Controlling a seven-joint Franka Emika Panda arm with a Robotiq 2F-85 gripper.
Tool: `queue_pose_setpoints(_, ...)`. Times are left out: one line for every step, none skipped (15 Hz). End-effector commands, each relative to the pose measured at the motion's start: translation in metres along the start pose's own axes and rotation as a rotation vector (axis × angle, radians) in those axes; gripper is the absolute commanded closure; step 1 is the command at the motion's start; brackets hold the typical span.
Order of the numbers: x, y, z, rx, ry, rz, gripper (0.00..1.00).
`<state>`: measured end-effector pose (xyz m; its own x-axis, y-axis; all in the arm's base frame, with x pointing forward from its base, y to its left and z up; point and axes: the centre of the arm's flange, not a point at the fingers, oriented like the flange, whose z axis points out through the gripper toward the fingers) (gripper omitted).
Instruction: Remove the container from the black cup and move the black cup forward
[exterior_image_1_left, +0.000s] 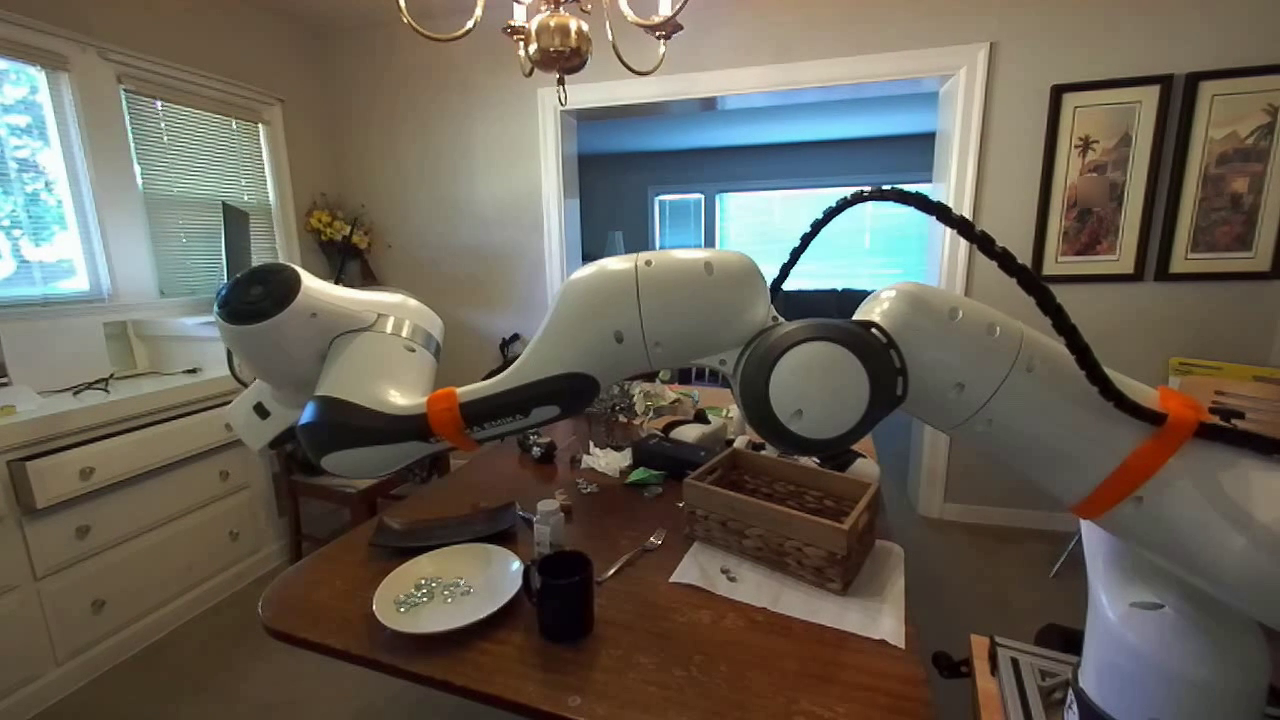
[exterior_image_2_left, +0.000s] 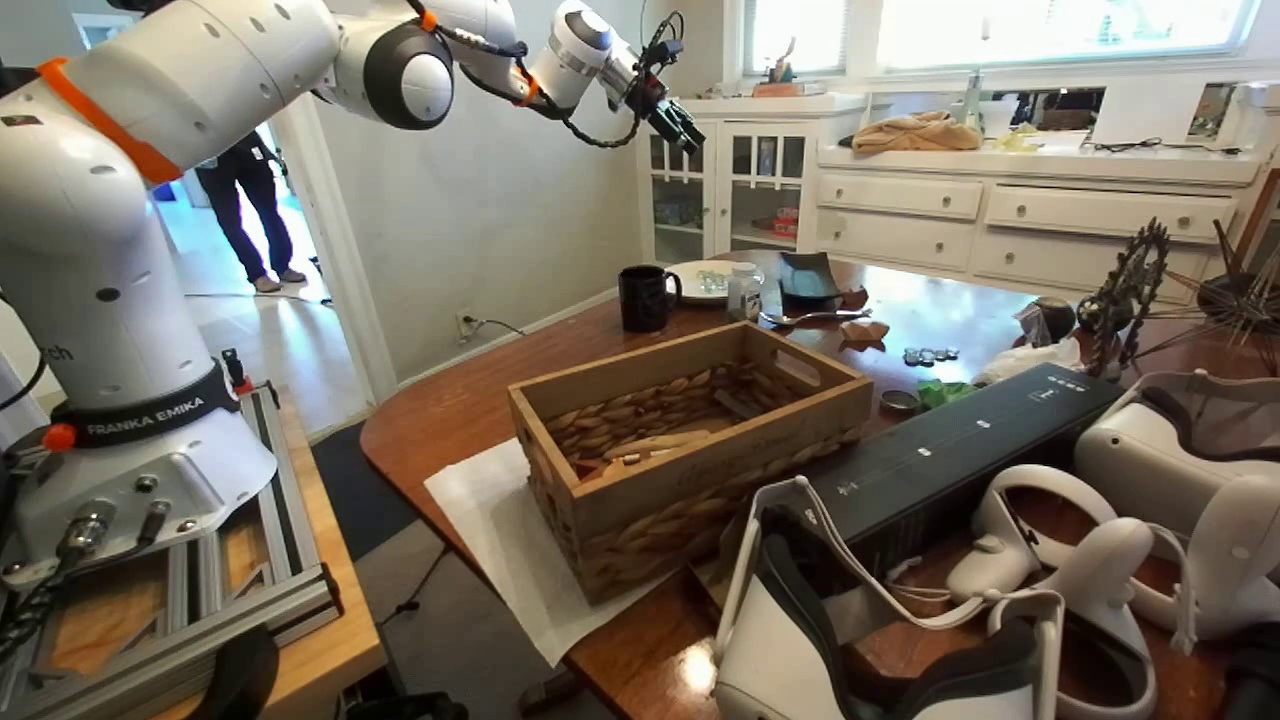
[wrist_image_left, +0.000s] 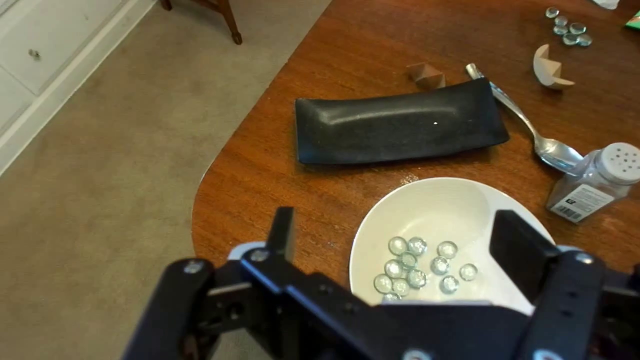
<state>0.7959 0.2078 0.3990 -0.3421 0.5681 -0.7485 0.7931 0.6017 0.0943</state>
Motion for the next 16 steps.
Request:
queue_pose_setpoints(0.001,0.0,-0.001,-0.001,0.004,-0.002,0.0)
queue_pose_setpoints(0.002,0.001,-0.002,-0.003,0.007,-0.005,0.0)
queue_pose_setpoints(0.006,0.0,0.0,-0.005,-0.007,-0.062,0.0)
queue_pose_setpoints(0.007,-0.003,0.002,-0.009,-0.004,-0.102,0.0)
queue_pose_setpoints(0.009,-0.008,0.006,-0.012,0.019,-0.166,0.0)
queue_pose_setpoints(0.012,-0.014,0.009,-0.024,0.047,-0.222,0.0)
queue_pose_setpoints(0.015,-0.017,0.012,-0.036,0.058,-0.268,0.0)
queue_pose_setpoints(0.017,-0.02,0.016,-0.061,0.078,-0.307,0.0)
queue_pose_setpoints(0.019,-0.022,0.018,-0.082,0.092,-0.348,0.0)
queue_pose_setpoints(0.021,-0.024,0.02,-0.108,0.103,-0.39,0.0)
queue_pose_setpoints(0.023,-0.025,0.023,-0.13,0.119,-0.428,0.0)
queue_pose_setpoints(0.024,-0.026,0.025,-0.148,0.136,-0.47,0.0)
queue_pose_setpoints(0.027,-0.027,0.029,-0.158,0.152,-0.504,0.0)
queue_pose_setpoints(0.03,-0.028,0.032,-0.143,0.177,-0.529,0.0)
queue_pose_setpoints(0.033,-0.028,0.037,-0.12,0.196,-0.546,0.0)
queue_pose_setpoints(0.038,-0.026,0.041,-0.081,0.203,-0.564,0.0)
